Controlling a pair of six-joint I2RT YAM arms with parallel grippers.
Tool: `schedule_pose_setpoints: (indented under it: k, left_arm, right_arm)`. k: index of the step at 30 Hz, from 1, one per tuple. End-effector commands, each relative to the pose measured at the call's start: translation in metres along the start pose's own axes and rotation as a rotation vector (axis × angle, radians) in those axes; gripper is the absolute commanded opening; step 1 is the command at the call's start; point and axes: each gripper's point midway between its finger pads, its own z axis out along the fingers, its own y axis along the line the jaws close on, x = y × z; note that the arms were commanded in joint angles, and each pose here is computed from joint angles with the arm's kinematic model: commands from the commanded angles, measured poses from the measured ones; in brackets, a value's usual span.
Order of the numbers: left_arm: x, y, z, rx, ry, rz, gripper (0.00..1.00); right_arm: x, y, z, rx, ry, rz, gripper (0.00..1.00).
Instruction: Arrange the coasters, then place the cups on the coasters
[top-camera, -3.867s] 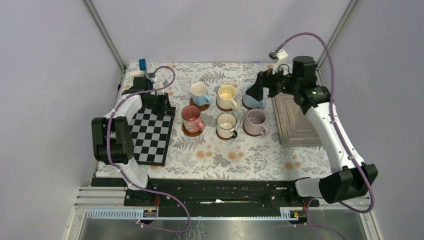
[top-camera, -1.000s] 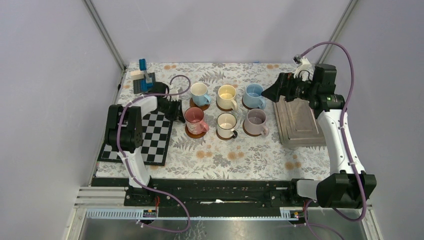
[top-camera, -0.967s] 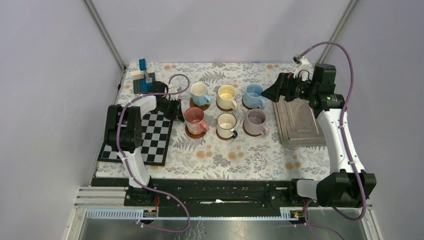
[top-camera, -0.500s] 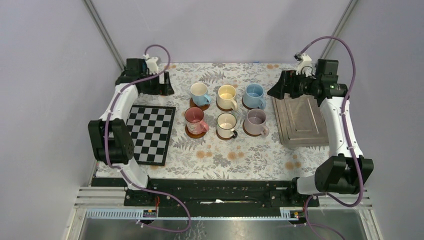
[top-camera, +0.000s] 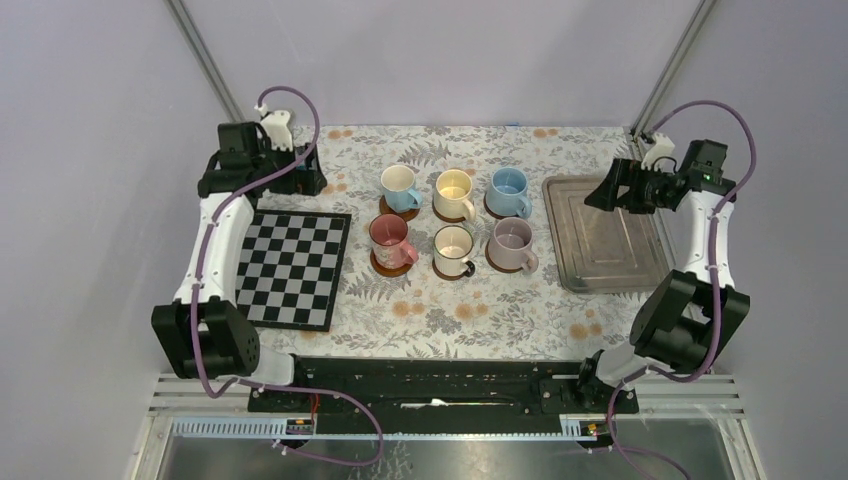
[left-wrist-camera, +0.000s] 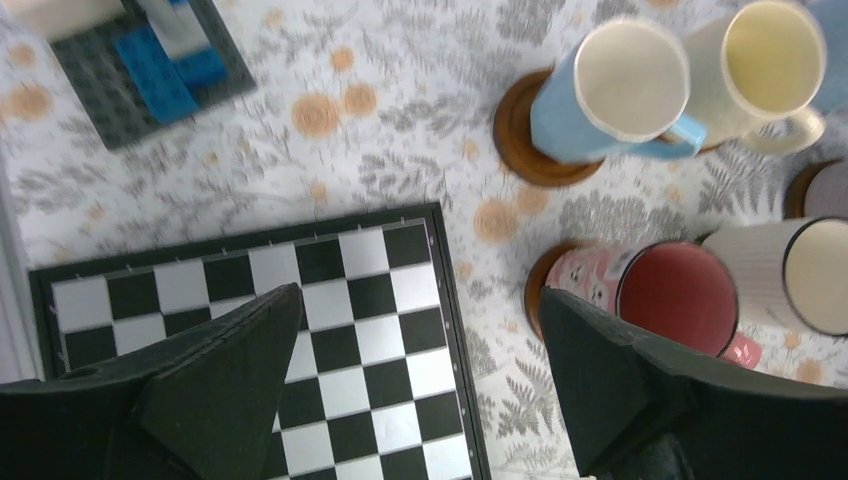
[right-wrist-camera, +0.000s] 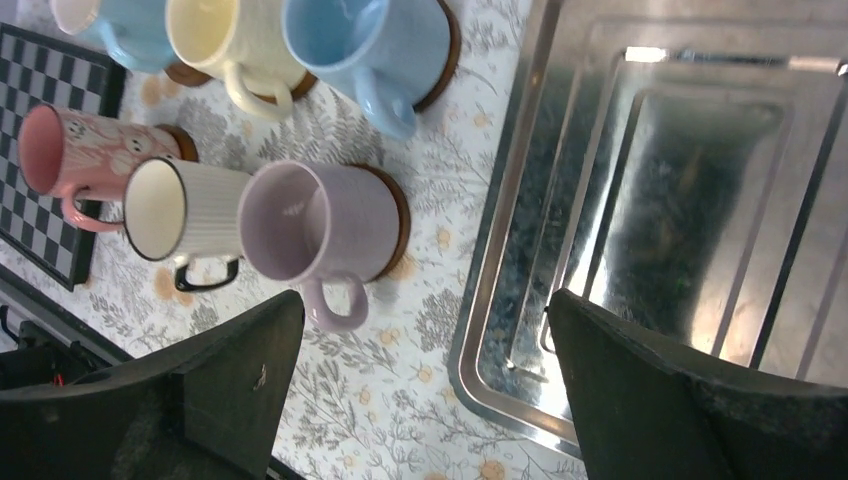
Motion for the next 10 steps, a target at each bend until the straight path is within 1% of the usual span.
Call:
schedule_pose_setpoints:
  k: [1,4,10]
  left_arm:
    - [0.033,0.008,0.005,-0.032,0.062,-0.044,0.99]
    - [0.039,0.01,0.01,-0.037,0.073,-0.074,0.99]
    - [0.038,0.014,0.016,-0.037,0.076,-0.117,0.99]
  right_arm:
    - [0.025,-0.012,0.007,-0.014,0.047,-0.002,0.98]
    - [0.033,-0.014,0.011,-0.014,0.052,0.004,0.98]
    - [0.035,-0.016,0.011,-0.009,0.065,-0.004,0.98]
